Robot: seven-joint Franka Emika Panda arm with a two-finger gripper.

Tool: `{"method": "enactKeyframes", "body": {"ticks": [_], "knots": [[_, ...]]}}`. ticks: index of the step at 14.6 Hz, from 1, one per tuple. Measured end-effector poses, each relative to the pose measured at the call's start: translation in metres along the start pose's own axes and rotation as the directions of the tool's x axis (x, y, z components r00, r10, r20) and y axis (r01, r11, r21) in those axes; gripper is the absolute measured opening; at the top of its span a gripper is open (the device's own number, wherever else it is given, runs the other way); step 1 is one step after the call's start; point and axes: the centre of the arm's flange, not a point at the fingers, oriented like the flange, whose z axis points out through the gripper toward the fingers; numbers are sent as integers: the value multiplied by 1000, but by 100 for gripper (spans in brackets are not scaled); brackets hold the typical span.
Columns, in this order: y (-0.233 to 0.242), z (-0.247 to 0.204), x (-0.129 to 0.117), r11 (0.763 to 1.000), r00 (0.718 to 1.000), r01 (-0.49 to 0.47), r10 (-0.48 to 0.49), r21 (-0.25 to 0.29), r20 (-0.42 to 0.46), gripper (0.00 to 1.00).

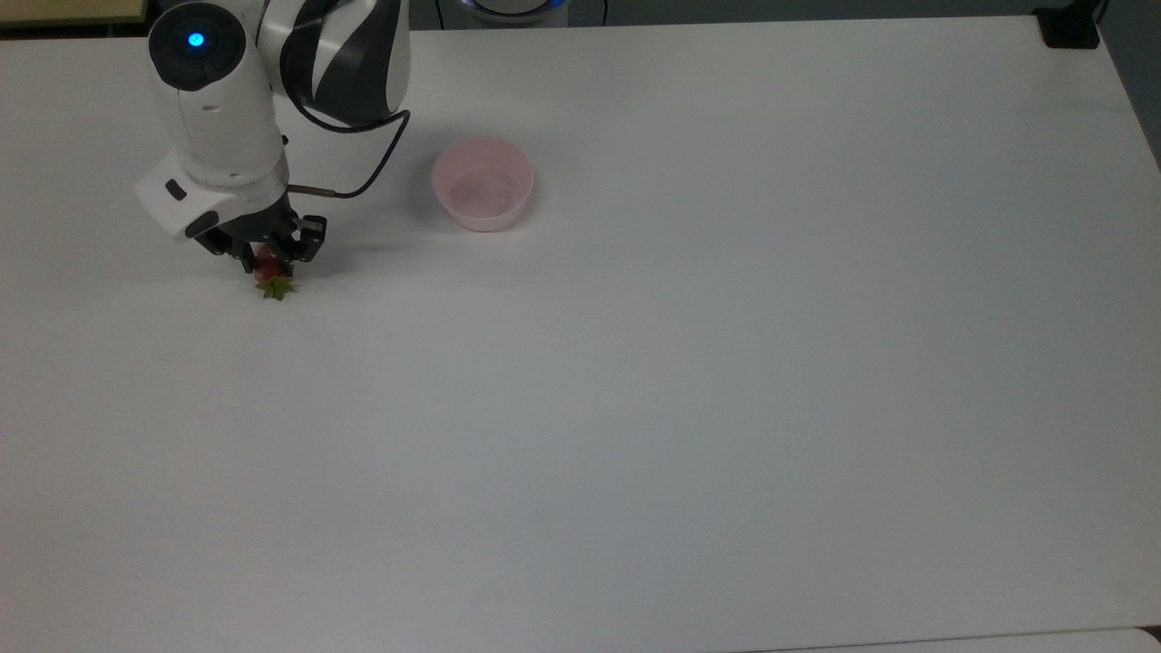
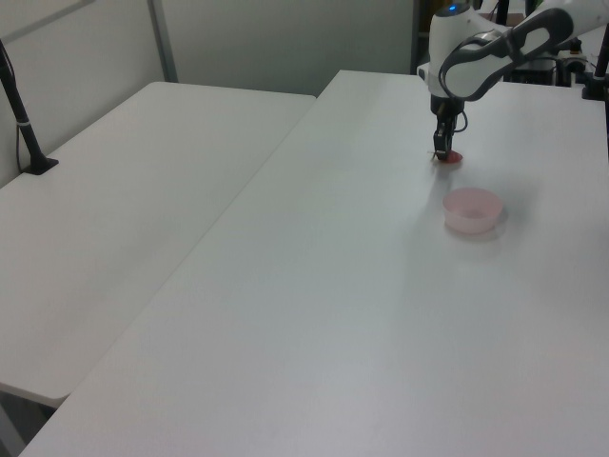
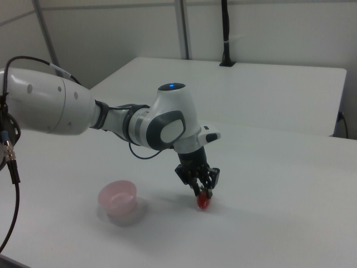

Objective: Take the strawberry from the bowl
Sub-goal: 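Lower the strawberry onto the table, open the gripper and raise it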

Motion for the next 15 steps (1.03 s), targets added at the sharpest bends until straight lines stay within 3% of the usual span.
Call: {"method": "enactKeyframes", "body": {"ticks": [2, 3, 6, 9, 15], "knots": [[2, -2, 2, 1000, 1000, -2, 2, -3, -5, 39], [3, -3, 2, 1000, 1000, -6, 6, -4, -6, 45], [8, -28, 4, 993, 993, -114, 114, -6, -35, 75], [-4, -90, -5, 982, 982, -186, 186, 11, 0, 100], [-80, -229, -44, 993, 995, -99, 100, 59, 1, 100]]}}
